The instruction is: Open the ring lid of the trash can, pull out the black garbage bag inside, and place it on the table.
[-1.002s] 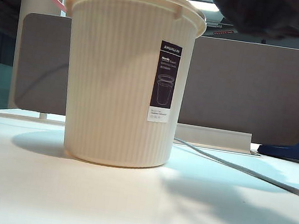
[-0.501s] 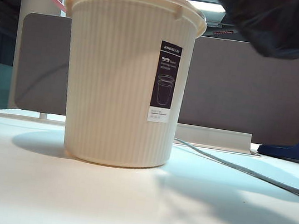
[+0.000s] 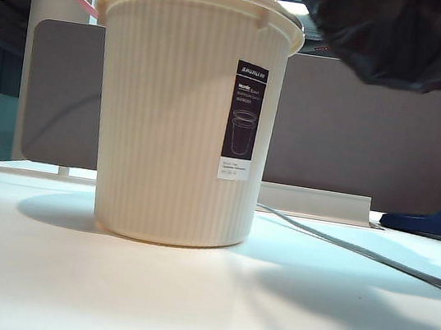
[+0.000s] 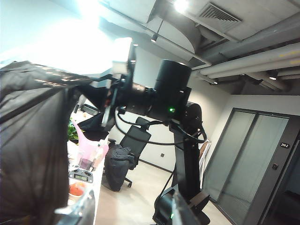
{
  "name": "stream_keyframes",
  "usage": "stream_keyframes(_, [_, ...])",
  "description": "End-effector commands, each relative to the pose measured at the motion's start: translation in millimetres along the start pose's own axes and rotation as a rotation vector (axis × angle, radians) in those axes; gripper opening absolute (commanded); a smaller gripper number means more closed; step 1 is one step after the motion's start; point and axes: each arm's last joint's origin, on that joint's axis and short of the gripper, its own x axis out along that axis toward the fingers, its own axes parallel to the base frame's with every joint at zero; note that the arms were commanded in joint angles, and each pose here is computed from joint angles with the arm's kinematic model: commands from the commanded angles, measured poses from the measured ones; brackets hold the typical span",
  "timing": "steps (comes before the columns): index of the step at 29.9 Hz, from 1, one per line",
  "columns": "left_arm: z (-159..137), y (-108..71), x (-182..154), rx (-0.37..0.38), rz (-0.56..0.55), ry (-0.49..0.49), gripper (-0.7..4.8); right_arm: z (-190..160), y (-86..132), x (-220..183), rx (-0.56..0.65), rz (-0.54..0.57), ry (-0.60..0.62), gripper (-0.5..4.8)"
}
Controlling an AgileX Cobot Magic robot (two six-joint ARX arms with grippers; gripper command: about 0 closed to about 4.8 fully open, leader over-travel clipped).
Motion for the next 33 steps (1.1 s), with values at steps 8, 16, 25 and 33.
stream_keyframes(8, [1.0,-10.8,1.3,0.023,-0.020,-0.001,2.09,-5.5,-11.2,-27.6,0.055,0.055,-0.045,-0.05])
stream_keyframes(16, [-1.1,-24.6,8.8,0.040,-0.065,0.013,2.10,-16.3,-14.4,-47.6,0.059,0.094,-0.051,-0.05])
stream_keyframes(25, [-11.1,-30.1,22.6,0.010,-0.143,0.037,2.10,-35.0,-8.6,-62.1,0.079,0.126,-0.035,-0.05])
stream_keyframes(33, [-22.9,-35.3,17.1,-0.001,-0.135,0.036,2.09,-59.0,2.7,-75.1,0.114,0.124,-0.091,-0.05])
